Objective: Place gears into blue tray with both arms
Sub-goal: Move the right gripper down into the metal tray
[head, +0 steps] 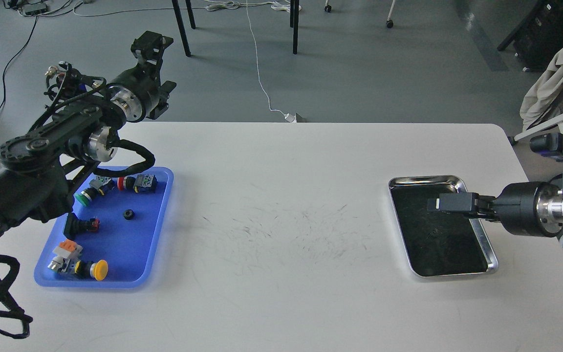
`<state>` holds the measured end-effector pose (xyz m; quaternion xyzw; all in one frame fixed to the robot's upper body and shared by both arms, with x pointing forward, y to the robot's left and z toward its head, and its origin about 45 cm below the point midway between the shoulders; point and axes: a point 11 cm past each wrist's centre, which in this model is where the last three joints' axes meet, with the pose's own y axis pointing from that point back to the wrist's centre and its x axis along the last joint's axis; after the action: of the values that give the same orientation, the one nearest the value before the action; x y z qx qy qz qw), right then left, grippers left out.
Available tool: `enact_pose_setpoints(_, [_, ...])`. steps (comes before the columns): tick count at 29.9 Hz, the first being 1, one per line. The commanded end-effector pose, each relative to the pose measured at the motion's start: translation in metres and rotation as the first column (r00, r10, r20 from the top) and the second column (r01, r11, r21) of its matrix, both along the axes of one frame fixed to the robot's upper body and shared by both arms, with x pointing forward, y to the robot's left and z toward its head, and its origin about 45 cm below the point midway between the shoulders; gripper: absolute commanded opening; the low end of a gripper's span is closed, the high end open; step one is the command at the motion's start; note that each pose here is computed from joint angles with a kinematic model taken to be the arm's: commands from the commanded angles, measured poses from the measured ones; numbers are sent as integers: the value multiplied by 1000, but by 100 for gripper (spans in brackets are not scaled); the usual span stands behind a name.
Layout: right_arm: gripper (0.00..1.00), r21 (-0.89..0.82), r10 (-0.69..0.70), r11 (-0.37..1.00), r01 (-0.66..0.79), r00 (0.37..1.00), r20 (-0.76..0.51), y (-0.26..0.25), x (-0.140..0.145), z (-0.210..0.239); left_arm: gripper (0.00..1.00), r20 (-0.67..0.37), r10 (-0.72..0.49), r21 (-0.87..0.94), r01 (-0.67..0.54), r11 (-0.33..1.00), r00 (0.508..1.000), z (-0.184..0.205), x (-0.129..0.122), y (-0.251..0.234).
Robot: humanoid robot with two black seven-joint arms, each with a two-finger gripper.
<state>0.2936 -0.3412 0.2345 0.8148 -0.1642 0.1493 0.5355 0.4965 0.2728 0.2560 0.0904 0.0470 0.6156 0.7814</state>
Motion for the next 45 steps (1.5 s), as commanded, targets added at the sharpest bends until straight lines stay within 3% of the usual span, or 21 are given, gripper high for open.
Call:
enact_pose_setpoints(1, [95, -61, 0, 998, -3, 999, -41, -4, 0, -20, 100, 2, -1, 6, 1, 1000, 1000, 0, 0, 0])
enact_pose_setpoints(12, [93, -115, -13, 993, 3, 996, -91, 0, 19, -62, 100, 2, -1, 8, 1, 1000, 1000, -3, -2, 1])
enact_pose_setpoints(28, [84, -191, 2, 981, -18, 997, -83, 2, 35, -86, 100, 4, 6, 12, -6, 1000, 1000, -3, -2, 5])
enact_pose_setpoints(34, [58, -199, 2, 980, -19, 997, -83, 0, 35, -87, 100, 4, 6, 12, -6, 1000, 1000, -3, -2, 5])
enact_pose_setpoints(37, [40, -213, 16, 976, -34, 997, -82, -1, 36, -86, 100, 5, 5, 13, -5, 1000, 1000, -3, -2, 5])
enact_pose_setpoints(39, [34, -219, 22, 975, -38, 997, -75, -1, 39, -83, 100, 5, 6, 11, -6, 1000, 1000, -3, -2, 5])
enact_pose_setpoints(41, [15, -218, 25, 975, -40, 997, -70, 0, 41, -81, 100, 5, 5, 14, -5, 1000, 1000, -3, -2, 5])
enact_pose_setpoints(45, [2, -218, 29, 975, -41, 998, -59, 1, 45, -76, 100, 4, 5, 13, -5, 1000, 1000, -3, -2, 5])
